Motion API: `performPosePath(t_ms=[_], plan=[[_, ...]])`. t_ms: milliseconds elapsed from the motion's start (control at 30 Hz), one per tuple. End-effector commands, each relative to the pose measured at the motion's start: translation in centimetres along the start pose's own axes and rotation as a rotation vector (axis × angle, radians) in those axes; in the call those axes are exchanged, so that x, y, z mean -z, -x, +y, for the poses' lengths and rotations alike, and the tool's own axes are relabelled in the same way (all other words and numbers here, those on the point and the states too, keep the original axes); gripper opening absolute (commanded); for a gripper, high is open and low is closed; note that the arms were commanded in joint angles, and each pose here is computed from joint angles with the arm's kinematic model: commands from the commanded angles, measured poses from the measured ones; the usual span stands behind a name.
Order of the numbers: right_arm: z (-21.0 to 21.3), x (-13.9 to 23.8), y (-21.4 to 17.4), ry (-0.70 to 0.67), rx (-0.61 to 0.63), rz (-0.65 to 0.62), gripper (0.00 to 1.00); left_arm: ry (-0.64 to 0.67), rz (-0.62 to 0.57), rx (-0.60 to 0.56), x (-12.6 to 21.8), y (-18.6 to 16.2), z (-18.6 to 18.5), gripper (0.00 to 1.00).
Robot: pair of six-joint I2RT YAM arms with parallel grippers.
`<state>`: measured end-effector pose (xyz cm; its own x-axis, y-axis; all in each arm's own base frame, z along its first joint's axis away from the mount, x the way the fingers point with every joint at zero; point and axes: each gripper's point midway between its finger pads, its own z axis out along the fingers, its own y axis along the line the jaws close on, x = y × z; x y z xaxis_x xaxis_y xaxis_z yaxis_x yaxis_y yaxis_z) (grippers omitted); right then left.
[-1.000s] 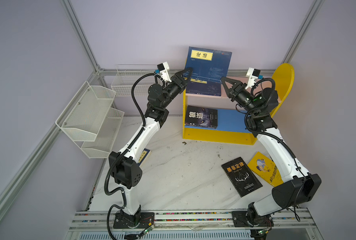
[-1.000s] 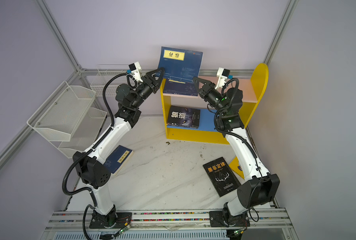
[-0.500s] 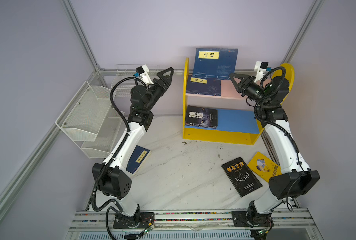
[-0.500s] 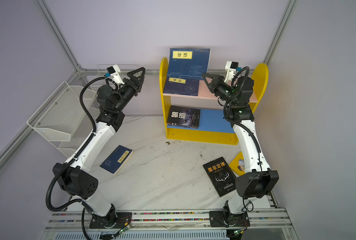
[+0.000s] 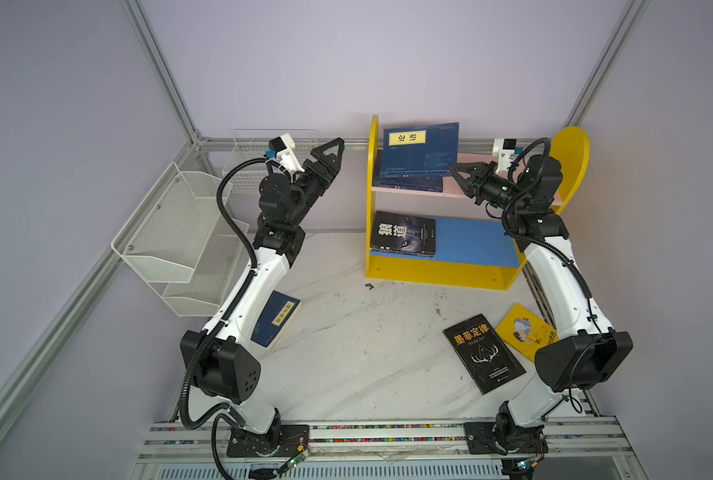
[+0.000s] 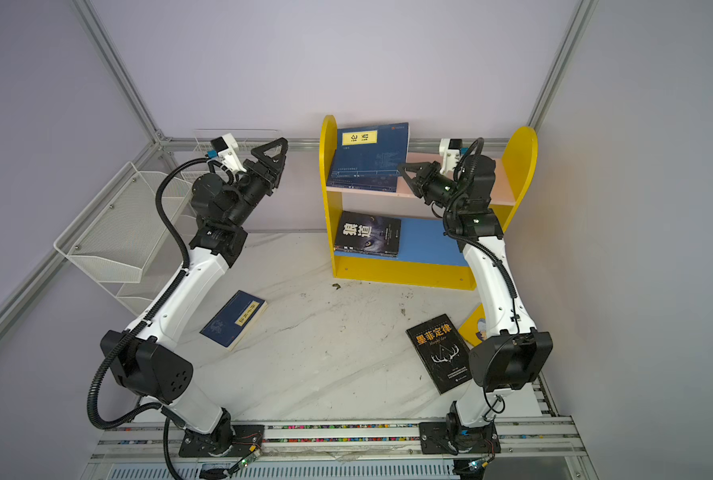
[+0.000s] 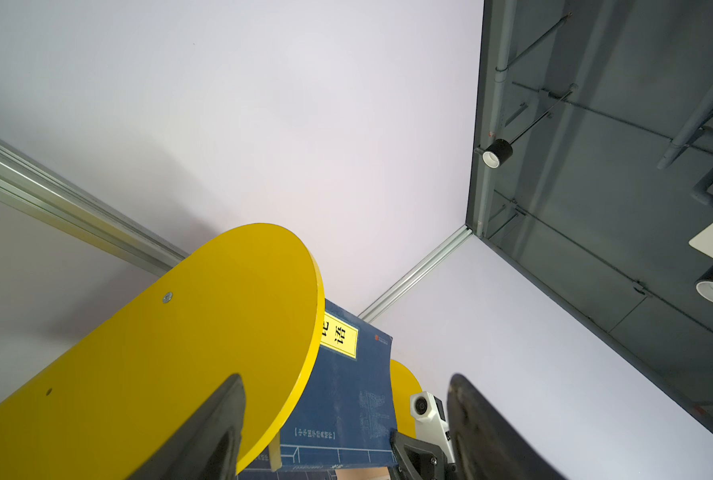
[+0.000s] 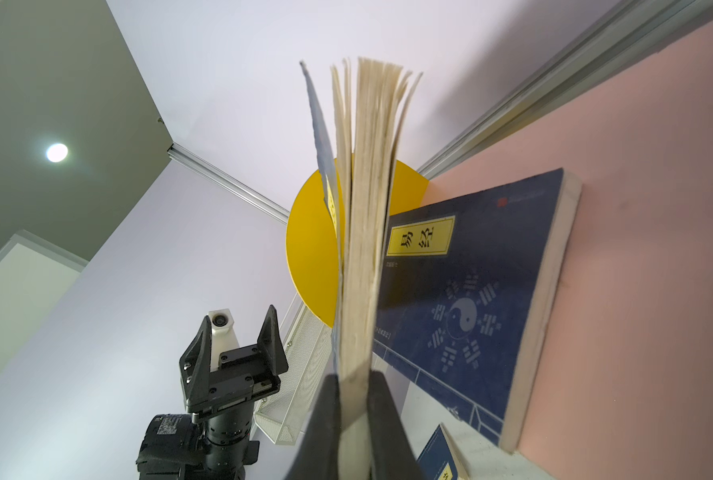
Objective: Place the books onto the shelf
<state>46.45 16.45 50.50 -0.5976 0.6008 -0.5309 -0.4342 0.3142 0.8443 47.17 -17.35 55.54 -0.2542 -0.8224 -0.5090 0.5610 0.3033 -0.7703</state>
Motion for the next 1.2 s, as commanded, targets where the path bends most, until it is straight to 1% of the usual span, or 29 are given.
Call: performPosePath(t_ms=[0,233,433,600,833,1167], plan=[[1.4,-1.1,0.1,0.05,0.03,-0.002,0.09,-0.017,-0.004,0.0,0.4,0.0,0.0,0.75],[0.8,-1.8,0.5,0.028,0.033,-0.02,0.09,-0.006,-0.009,-0.004,0.8,0.0,0.1,0.76],[0.3,-2.5,-0.2,0.022,0.026,0.011,0.09,-0.002,-0.009,-0.002,0.9,-0.1,0.4,0.76],[1.2,-2.2,-0.5,0.037,0.028,0.032,0.09,0.003,-0.007,0.002,0.8,-0.1,0.6,0.76],[2.3,-1.4,-0.6,0.06,0.006,0.016,0.09,-0.002,-0.003,0.014,0.8,-0.2,0.7,0.76],[2.5,-0.7,-1.1,0.038,0.01,0.032,0.09,-0.003,0.002,0.038,0.6,-0.4,1.1,0.77]])
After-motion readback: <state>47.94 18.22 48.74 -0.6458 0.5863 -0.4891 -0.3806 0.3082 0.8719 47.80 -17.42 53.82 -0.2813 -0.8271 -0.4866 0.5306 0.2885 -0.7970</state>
